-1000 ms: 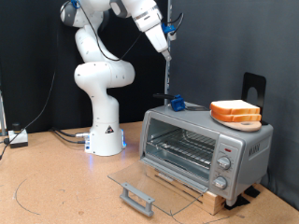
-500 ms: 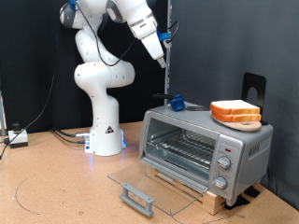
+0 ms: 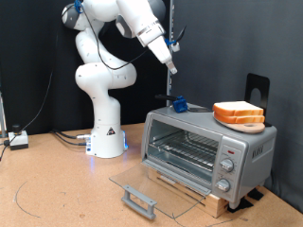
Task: Make a piece of toast with the oven
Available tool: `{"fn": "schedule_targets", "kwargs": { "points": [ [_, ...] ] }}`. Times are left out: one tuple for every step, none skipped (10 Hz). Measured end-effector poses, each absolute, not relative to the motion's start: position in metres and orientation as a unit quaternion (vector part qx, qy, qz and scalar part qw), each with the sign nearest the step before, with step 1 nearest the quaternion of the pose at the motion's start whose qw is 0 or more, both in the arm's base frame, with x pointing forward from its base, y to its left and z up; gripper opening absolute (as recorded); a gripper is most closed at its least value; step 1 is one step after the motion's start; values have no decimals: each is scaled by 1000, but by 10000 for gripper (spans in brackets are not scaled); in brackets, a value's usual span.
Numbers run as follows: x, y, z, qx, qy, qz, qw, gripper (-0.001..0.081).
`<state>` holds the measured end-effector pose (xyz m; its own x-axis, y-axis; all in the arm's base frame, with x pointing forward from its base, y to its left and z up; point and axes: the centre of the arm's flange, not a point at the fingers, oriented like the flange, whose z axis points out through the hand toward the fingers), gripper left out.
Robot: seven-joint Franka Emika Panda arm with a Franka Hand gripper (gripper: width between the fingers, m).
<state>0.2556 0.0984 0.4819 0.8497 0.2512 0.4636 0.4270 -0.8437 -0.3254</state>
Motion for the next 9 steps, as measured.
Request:
{"fn": "schedule_targets", "kwargs": {
  "points": [
    [255,103,474,-940,-189,-186,215,807],
    [255,107,466,-941,-199,-171,214,807],
    [257,110,458,-942,-207,-160,210,807],
    [259,114,450,-944,-211,-151,203,807],
    [262,118,442,-945,-216,-148,194,807],
    [263,123,435,-944,-227,-144,193,807],
    [263,129,428,-940,-239,-140,198,807],
    [263,134,424,-937,-247,-135,205,807],
    [262,139,422,-934,-255,-135,210,807]
  ]
}}
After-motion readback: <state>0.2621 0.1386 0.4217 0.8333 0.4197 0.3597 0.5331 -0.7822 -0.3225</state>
